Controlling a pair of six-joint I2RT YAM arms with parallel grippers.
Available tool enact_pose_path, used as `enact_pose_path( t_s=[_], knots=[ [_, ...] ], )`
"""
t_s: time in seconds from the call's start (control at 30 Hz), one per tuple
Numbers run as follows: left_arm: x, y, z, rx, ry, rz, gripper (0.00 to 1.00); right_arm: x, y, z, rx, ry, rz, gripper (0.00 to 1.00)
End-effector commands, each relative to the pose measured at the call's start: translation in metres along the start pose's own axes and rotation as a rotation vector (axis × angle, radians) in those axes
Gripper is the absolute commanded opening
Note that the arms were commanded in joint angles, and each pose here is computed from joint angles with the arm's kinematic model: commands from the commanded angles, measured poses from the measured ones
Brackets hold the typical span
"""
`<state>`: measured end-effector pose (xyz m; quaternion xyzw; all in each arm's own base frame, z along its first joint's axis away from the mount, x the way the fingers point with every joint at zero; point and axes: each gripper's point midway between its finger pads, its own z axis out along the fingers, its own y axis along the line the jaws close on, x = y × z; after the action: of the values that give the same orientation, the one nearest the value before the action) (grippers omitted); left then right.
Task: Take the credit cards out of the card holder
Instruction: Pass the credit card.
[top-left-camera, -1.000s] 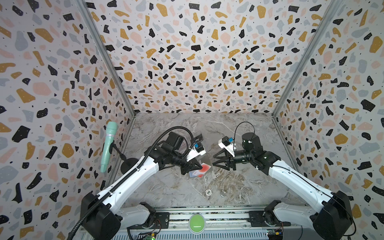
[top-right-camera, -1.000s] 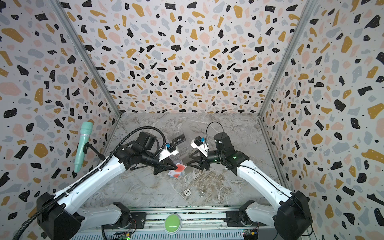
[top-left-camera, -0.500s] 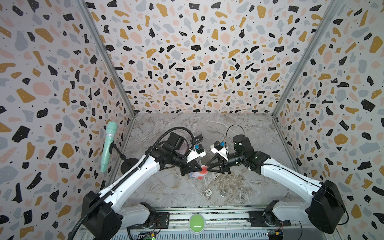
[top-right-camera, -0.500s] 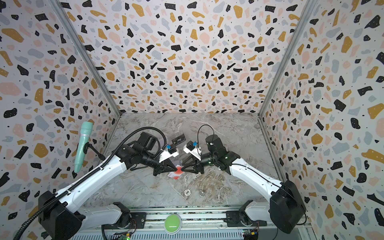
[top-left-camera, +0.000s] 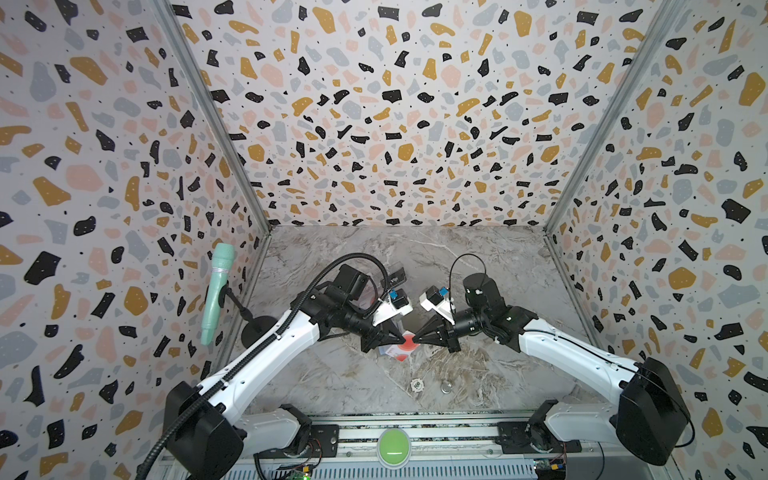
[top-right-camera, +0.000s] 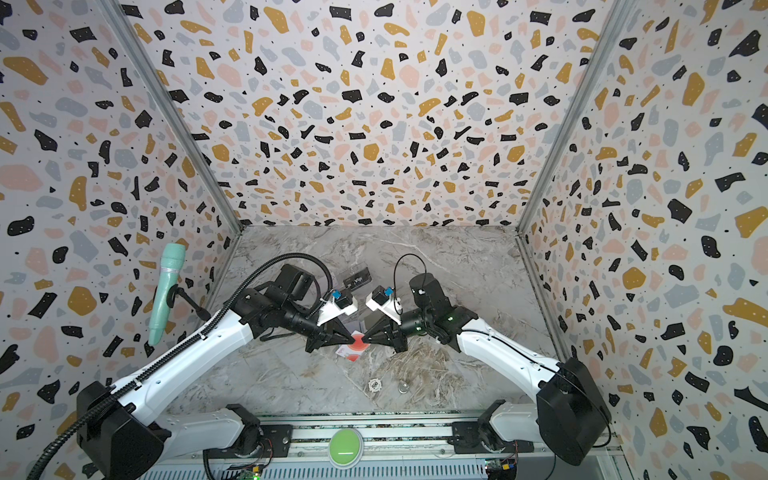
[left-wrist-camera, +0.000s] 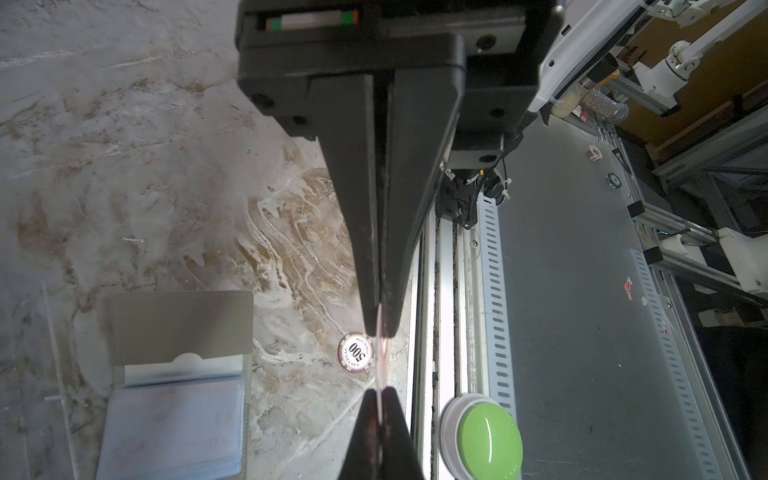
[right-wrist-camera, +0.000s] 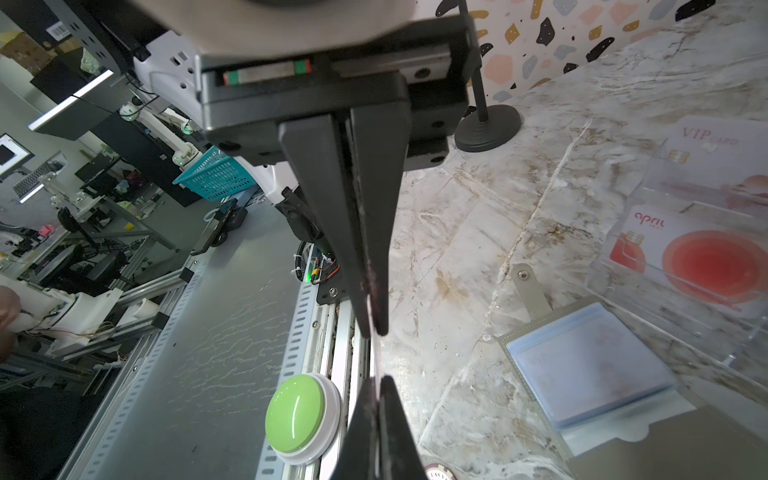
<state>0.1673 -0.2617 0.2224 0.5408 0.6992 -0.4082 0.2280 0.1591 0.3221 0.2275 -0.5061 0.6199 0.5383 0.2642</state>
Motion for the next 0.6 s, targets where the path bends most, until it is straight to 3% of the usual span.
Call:
enact_pose_path(
  t_s=[0.0, 0.07, 0.13, 0.33, 0.47, 0.57],
  knots=[
    [-0.016, -0.015, -0.008, 0.038, -0.051, 0.06, 0.08, -0.009, 0.009, -0.003, -0.027, -0.034, -0.042, 0.0],
    [-0.018, -0.017, -0.01, 0.034, -0.073, 0.075, 0.18, -0.013, 0.012, -0.007, -0.034, -0.063, -0.056, 0.0],
    [-0.023, -0.019, -0.012, 0.027, -0.112, 0.078, 0.23, -0.018, 0.016, -0.015, -0.051, -0.101, -0.059, 0.0],
    [-0.031, -0.026, -0.015, 0.039, -0.213, 0.097, 0.16, -0.028, 0.026, -0.031, -0.075, -0.165, -0.083, 0.0],
    [-0.032, -0.023, -0.013, 0.033, -0.218, 0.079, 0.2, -0.03, 0.032, -0.033, -0.103, -0.176, -0.094, 0.0],
    [-0.031, -0.023, -0.012, 0.051, -0.211, 0.071, 0.17, -0.031, 0.033, -0.034, -0.102, -0.188, -0.101, 0.0]
  ],
)
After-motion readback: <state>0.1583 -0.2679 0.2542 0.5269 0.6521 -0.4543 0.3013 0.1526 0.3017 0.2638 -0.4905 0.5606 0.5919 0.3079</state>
